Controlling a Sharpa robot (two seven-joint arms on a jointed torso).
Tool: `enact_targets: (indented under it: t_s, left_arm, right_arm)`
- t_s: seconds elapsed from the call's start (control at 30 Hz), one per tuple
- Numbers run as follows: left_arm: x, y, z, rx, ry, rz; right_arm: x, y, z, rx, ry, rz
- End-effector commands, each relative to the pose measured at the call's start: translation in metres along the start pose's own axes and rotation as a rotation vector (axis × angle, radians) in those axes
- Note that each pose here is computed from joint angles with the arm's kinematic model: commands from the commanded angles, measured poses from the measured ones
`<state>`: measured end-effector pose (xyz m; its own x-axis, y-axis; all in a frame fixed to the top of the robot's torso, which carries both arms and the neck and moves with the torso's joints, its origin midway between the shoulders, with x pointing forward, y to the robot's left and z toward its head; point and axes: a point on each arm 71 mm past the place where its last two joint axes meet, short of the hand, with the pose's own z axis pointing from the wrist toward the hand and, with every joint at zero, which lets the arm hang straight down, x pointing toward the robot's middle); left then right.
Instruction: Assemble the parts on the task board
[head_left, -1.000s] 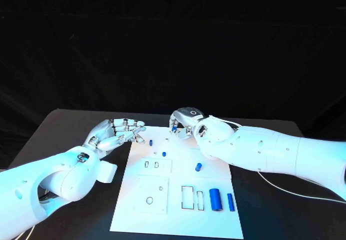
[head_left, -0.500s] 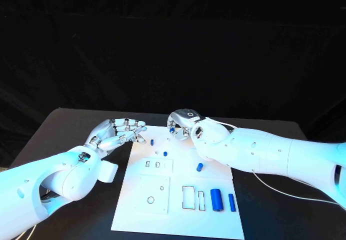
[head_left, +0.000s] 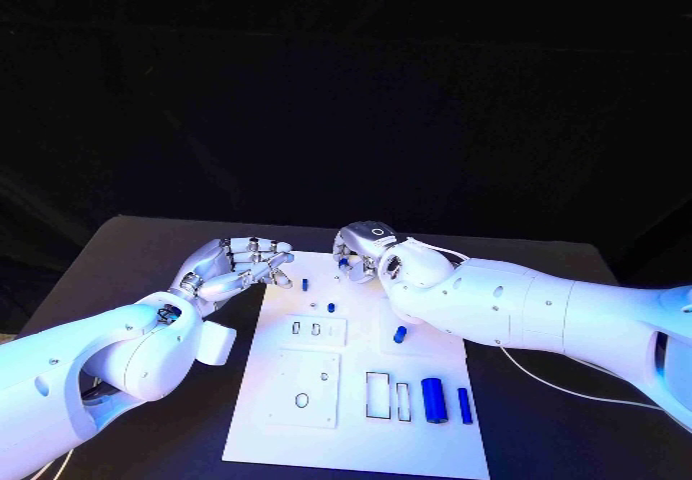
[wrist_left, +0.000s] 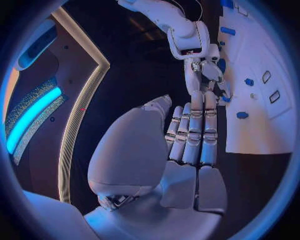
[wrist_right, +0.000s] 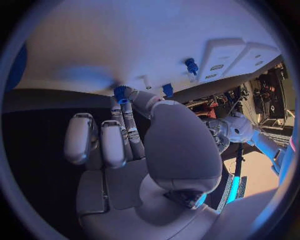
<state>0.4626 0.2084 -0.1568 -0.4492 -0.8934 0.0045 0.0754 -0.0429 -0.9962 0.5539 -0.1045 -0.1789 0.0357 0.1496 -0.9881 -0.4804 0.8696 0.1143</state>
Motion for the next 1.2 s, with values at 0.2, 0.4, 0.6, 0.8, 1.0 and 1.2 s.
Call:
enact_targets:
  t_s: [0.2, 0.4, 0.6, 0.8, 1.0, 1.2]
  left_arm:
    - [0.0024, -0.0014, 0.0009, 0.003, 0.022, -0.015]
    - [0.0010, -0.0016, 0.0006, 0.002, 0.020, -0.014]
    - [-0.0020, -0.0015, -0.0001, -0.001, 0.014, -0.013]
    - [-0.0062, -0.0011, -0.0011, -0.005, 0.005, -0.012]
    - [-0.0095, -0.0006, -0.0017, -0.008, -0.002, -0.012]
    - [-0.0106, 0.0000, -0.0013, -0.010, -0.003, -0.014]
  right_arm:
    - [0.004, 0.001, 0.001, -0.009, 0.036, 0.001]
    - [0.002, -0.003, -0.003, -0.009, 0.015, 0.015]
    - [-0.005, -0.011, -0.016, -0.008, -0.004, 0.038]
    - [-0.019, -0.027, -0.038, 0.015, -0.017, 0.073]
    - [-0.034, -0.054, -0.066, 0.082, -0.017, 0.147]
    - [-0.038, -0.081, -0.086, 0.167, 0.030, 0.244]
